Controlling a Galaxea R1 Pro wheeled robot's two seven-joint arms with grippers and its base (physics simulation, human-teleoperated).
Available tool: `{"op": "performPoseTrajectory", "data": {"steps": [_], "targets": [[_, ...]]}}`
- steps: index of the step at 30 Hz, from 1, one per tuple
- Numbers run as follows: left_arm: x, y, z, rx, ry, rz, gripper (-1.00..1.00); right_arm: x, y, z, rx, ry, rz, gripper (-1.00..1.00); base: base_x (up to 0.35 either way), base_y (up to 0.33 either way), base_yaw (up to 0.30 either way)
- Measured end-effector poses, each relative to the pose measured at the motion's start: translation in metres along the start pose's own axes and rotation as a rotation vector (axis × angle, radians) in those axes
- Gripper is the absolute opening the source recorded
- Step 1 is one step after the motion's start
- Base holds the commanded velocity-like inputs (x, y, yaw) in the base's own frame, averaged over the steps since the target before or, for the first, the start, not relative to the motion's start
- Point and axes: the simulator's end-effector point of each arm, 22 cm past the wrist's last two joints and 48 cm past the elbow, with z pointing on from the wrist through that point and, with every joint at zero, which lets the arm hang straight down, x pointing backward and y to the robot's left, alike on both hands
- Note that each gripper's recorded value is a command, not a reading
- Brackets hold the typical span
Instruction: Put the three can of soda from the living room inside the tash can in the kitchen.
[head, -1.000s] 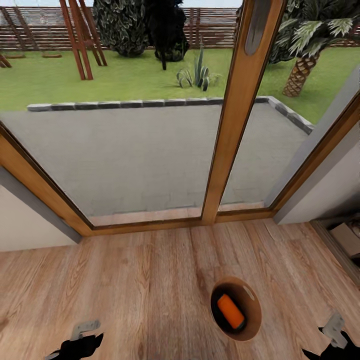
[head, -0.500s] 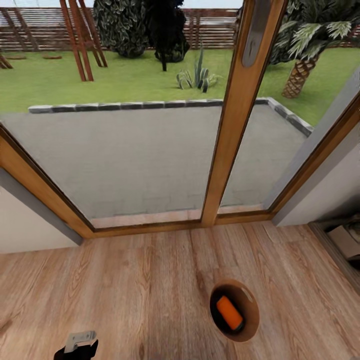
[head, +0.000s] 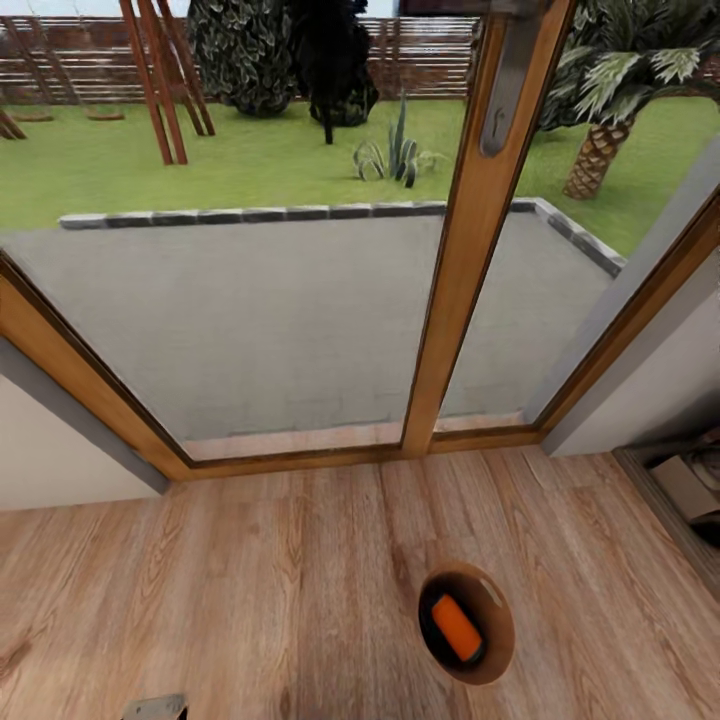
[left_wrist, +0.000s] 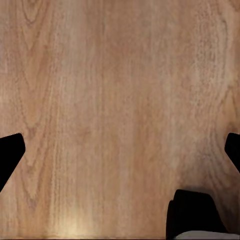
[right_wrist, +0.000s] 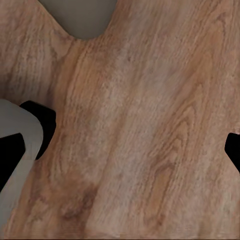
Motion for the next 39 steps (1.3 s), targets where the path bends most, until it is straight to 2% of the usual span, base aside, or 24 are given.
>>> {"op": "performPoseTrajectory", "data": {"steps": [6,10,12,16,20,21,24,25,27,31,36,39], "targets": [[0.023,0.01,-0.024,-0.014,0.001,0.012,1.0,0.027,0.034,-0.016,-0.044,0.036,0.082,1.0,0.0,0.0,0.0],[0.03,0.013,-0.036,-0.016,-0.003,0.017,1.0,0.033,0.041,-0.025,-0.024,0.041,0.113,1.0,0.0,0.0,0.0],[0.036,0.016,-0.046,-0.018,-0.01,0.02,1.0,0.045,0.046,-0.033,0.009,0.059,0.138,1.0,0.0,0.0,0.0],[0.058,0.022,-0.072,-0.02,-0.028,0.028,1.0,0.069,0.062,-0.05,0.022,0.127,0.126,1.0,0.0,0.0,0.0],[0.075,0.026,-0.097,-0.018,-0.048,0.036,1.0,0.078,0.071,-0.062,0.039,0.162,0.128,1.0,0.0,0.0,0.0],[0.088,0.03,-0.111,-0.018,-0.054,0.04,1.0,0.083,0.08,-0.067,0.037,0.18,0.137,1.0,0.0,0.0,0.0],[0.103,0.035,-0.13,-0.021,-0.047,0.048,1.0,0.085,0.088,-0.073,0.036,0.192,0.153,1.0,0.0,0.0,0.0],[0.12,0.043,-0.146,-0.03,-0.037,0.058,1.0,0.088,0.1,-0.077,0.021,0.204,0.17,1.0,0.0,0.0,0.0],[0.135,0.05,-0.164,-0.037,-0.028,0.071,1.0,0.088,0.111,-0.082,0.012,0.214,0.189,1.0,0.0,0.0,0.0],[0.146,0.043,-0.182,-0.03,-0.019,0.068,1.0,0.084,0.125,-0.086,0.007,0.216,0.211,1.0,0.0,0.0,0.0],[0.167,0.031,-0.209,-0.017,0.015,0.059,1.0,0.079,0.135,-0.092,0.036,0.222,0.23,1.0,0.0,0.0,0.0],[0.17,0.029,-0.217,-0.011,0.023,0.057,1.0,0.076,0.136,-0.096,0.04,0.223,0.234,1.0,0.0,0.0,0.0]]}}
